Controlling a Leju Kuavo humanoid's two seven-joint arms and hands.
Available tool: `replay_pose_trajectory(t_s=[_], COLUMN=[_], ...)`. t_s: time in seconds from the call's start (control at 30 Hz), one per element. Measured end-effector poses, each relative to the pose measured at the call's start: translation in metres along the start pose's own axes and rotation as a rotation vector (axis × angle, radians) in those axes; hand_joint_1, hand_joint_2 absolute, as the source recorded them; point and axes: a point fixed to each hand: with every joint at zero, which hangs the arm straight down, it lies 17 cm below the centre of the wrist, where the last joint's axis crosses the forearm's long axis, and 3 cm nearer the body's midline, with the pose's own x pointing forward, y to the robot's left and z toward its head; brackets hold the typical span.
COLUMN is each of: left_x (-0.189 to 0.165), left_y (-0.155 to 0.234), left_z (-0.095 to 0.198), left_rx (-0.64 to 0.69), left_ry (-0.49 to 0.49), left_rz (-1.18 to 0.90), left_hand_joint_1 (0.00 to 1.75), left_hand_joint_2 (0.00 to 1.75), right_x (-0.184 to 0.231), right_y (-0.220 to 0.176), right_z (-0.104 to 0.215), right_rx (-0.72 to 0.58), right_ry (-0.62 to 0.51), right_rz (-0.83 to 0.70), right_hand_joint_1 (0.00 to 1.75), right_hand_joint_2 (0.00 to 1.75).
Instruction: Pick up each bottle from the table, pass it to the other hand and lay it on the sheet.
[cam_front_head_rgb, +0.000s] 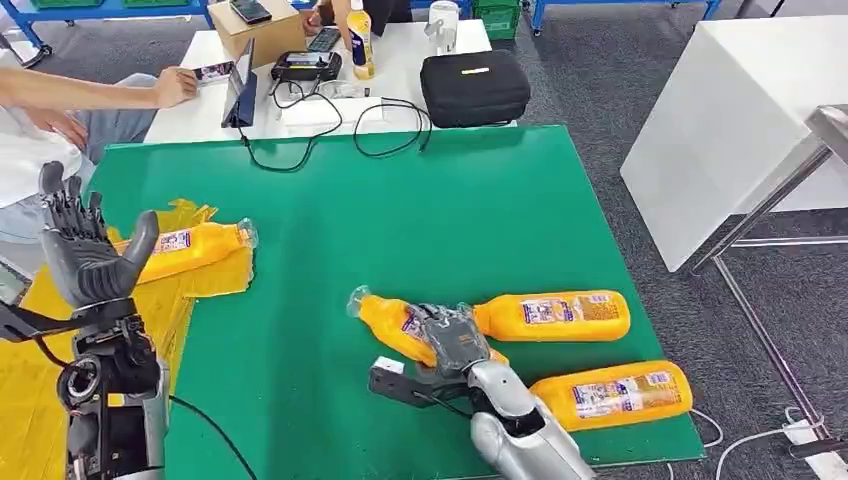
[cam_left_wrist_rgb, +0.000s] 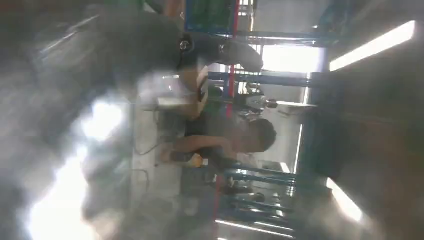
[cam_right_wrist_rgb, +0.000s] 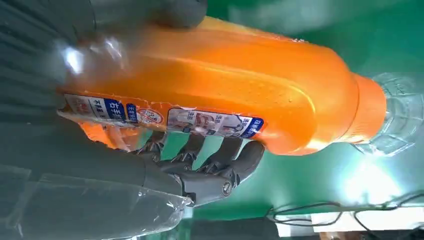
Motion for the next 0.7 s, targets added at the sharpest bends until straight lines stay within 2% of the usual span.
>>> replay_pose_trajectory(t_s=[0.37, 0.7], left_x=[-0.007, -0.009], left_y=[-0.023, -0.033], left_z=[0.001, 0.002], left_rx=[-0.036, -0.047], left_ry=[0.017, 0.022], left_rz=[0.029, 0.047], left_hand_joint_1=[0.0, 0.0], left_hand_joint_2=[1.75, 1.75], right_x=[0.008, 0.019], right_y=[-0.01, -0.02], right_z=[-0.018, -0.025], right_rx=[-0.039, -0.086], right_ry=[0.022, -0.014], right_rz=[-0.116, -0.247], right_hand_joint_1=[1.75, 1.75], right_hand_joint_2=[1.75, 1.75])
